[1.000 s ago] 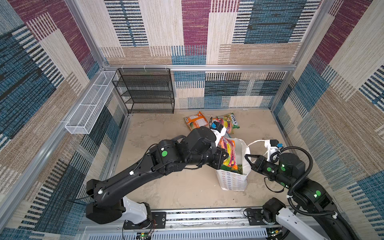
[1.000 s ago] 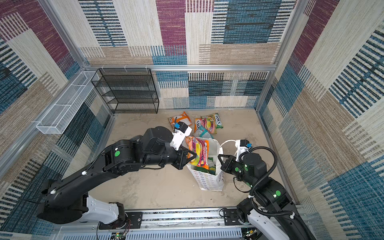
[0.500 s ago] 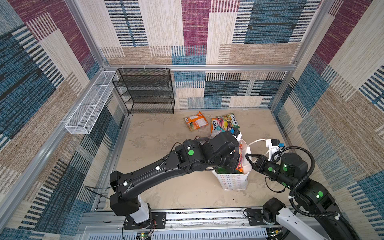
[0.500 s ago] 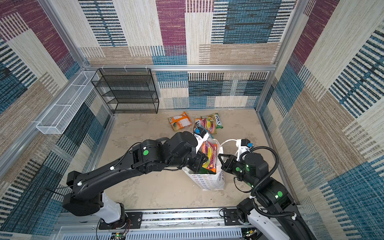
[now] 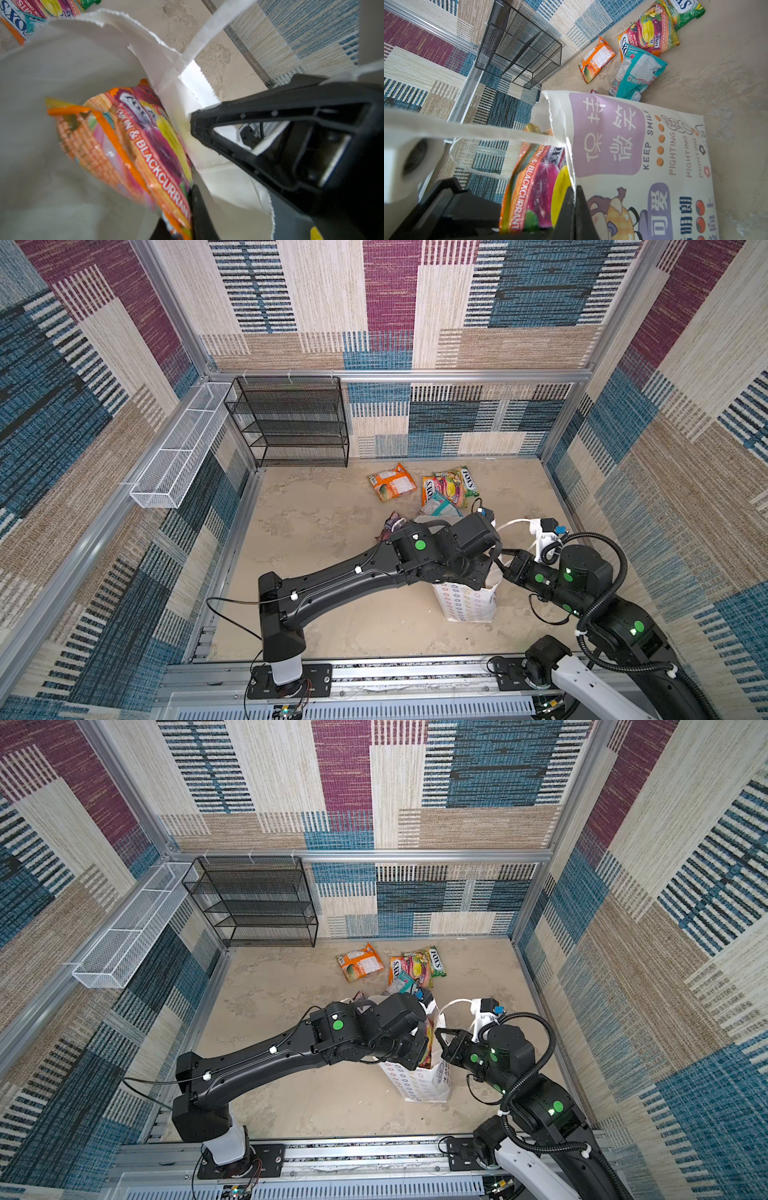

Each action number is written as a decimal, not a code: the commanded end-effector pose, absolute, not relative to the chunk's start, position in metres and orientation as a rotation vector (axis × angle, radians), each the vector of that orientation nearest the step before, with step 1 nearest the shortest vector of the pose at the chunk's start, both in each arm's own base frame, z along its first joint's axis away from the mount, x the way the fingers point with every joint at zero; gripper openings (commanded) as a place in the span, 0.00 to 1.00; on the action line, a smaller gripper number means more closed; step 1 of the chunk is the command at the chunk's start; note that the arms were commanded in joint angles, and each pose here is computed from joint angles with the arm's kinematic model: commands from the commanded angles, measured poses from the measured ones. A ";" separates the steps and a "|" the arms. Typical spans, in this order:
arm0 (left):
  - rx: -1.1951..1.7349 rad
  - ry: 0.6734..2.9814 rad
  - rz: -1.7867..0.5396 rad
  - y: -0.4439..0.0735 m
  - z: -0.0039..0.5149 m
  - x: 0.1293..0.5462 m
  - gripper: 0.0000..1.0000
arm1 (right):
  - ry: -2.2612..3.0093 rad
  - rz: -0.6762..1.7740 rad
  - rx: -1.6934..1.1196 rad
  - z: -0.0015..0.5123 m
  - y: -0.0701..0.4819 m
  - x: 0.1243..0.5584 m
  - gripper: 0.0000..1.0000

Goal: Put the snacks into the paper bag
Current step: 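Open the left gripper to drop the Fox's candy packet into the bag, then withdraw the left gripper from the bag toward the bag's rim, then grasp the bag rim with the left gripper while the right gripper holds the bag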

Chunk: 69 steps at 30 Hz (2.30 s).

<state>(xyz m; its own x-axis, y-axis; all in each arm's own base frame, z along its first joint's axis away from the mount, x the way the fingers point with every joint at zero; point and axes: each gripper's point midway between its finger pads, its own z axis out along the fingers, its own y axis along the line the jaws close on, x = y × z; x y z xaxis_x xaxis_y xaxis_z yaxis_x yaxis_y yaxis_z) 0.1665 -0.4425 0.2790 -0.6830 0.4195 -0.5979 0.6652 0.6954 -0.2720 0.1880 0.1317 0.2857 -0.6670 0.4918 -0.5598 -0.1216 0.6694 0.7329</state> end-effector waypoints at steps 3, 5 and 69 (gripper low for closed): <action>0.786 2.359 -0.667 -0.449 0.289 0.180 0.48 | 2.031 0.998 0.288 0.298 0.129 0.192 0.00; 0.788 2.344 -0.675 -0.447 0.297 0.180 0.62 | 2.028 0.985 0.297 0.298 0.126 0.191 0.00; 0.148 2.607 -1.116 -0.387 0.277 0.238 0.00 | 1.944 0.801 0.237 0.319 0.094 0.180 0.00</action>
<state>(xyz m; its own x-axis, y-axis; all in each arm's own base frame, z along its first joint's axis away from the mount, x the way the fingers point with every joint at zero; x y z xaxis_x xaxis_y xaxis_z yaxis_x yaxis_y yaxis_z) 0.2474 -0.3636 0.2400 -0.9593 -0.0877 -0.2684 0.0982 0.7878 -0.6081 0.1741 0.0950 0.2893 -0.5724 0.4697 -0.6721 -0.1109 0.7678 0.6310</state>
